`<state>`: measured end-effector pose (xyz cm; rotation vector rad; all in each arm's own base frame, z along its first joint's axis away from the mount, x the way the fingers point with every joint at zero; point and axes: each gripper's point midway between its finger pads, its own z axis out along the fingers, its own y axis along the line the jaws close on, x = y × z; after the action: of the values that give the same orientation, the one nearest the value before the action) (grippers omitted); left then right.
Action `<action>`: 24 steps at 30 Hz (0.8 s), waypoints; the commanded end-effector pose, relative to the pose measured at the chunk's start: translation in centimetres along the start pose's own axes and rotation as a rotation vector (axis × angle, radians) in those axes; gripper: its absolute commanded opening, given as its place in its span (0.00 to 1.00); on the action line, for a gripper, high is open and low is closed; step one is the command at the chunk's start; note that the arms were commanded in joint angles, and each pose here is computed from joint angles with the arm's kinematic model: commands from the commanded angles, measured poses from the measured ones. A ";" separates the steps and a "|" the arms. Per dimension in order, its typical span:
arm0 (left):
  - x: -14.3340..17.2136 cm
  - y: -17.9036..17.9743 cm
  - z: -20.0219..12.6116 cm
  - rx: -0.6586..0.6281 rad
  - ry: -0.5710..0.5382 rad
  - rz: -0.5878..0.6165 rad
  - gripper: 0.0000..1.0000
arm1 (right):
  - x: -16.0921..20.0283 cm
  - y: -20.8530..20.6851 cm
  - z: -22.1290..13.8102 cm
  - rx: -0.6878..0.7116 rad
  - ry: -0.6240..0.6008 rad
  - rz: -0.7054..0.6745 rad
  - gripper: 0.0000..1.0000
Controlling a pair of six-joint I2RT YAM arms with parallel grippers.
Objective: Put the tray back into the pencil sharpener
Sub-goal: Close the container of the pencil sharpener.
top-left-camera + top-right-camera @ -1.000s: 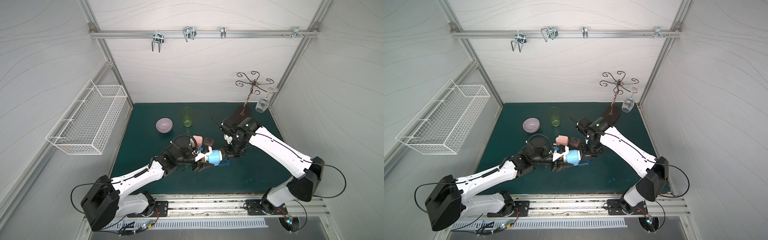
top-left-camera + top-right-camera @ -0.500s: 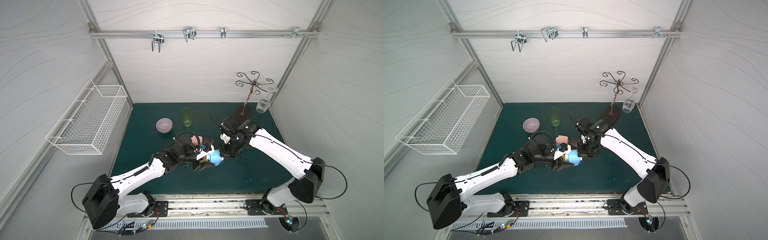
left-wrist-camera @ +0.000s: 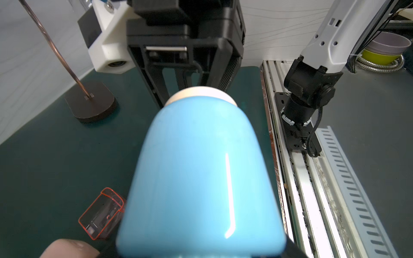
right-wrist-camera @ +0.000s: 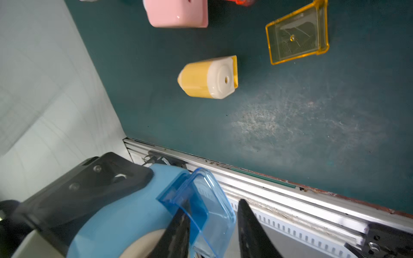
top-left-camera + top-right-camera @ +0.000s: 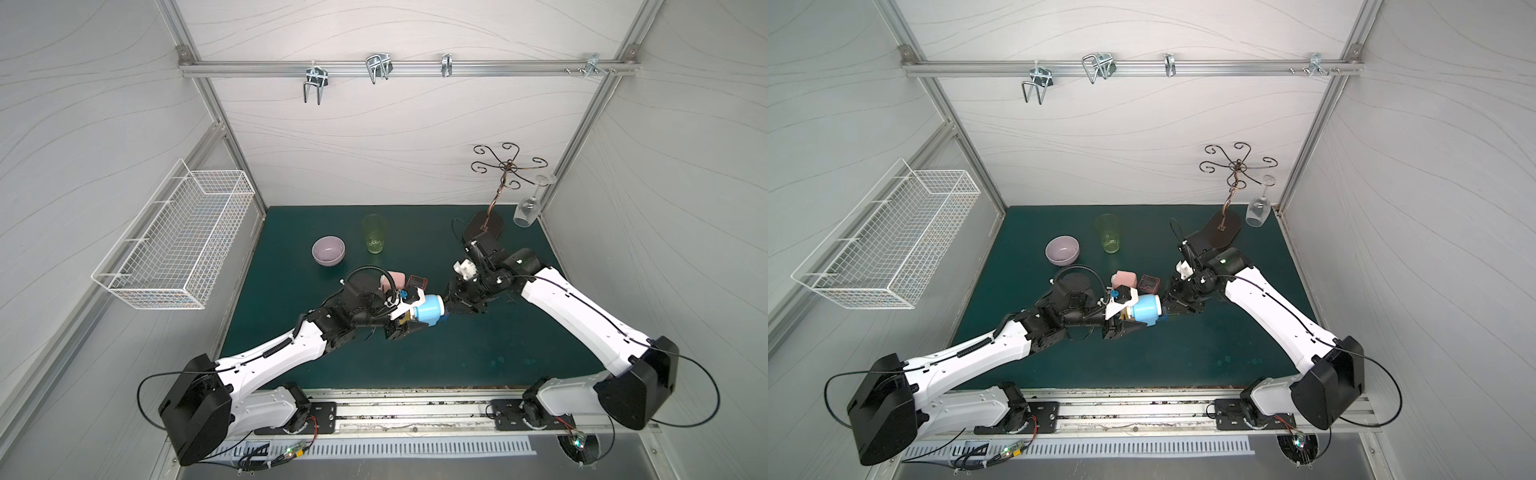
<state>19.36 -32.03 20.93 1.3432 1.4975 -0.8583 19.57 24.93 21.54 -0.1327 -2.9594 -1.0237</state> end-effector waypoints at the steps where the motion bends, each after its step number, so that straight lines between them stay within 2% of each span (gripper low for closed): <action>1: -3.3 -0.7 0.5 0.016 -0.135 0.109 0.00 | 1.8 6.6 -2.5 -0.298 0.061 -0.134 0.39; 7: -2.7 0.2 0.7 -0.040 -0.147 0.086 0.00 | 2.3 6.0 -3.4 -0.336 0.039 -0.091 0.38; 15: -3.9 1.3 -0.1 -0.131 -0.224 0.111 0.00 | 2.7 5.0 -5.2 -0.370 0.011 -0.064 0.38; 21: -5.1 2.1 -1.0 -0.197 -0.290 0.116 0.00 | 2.8 4.3 -6.0 -0.340 -0.021 -0.055 0.40; 24: -5.8 2.1 -1.6 -0.213 -0.317 0.116 0.00 | 1.6 2.8 -7.9 -0.297 -0.116 -0.019 0.33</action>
<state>20.59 -32.39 22.01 1.1786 1.3658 -0.7835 17.95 24.42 28.28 -0.1164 -2.8219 -1.5037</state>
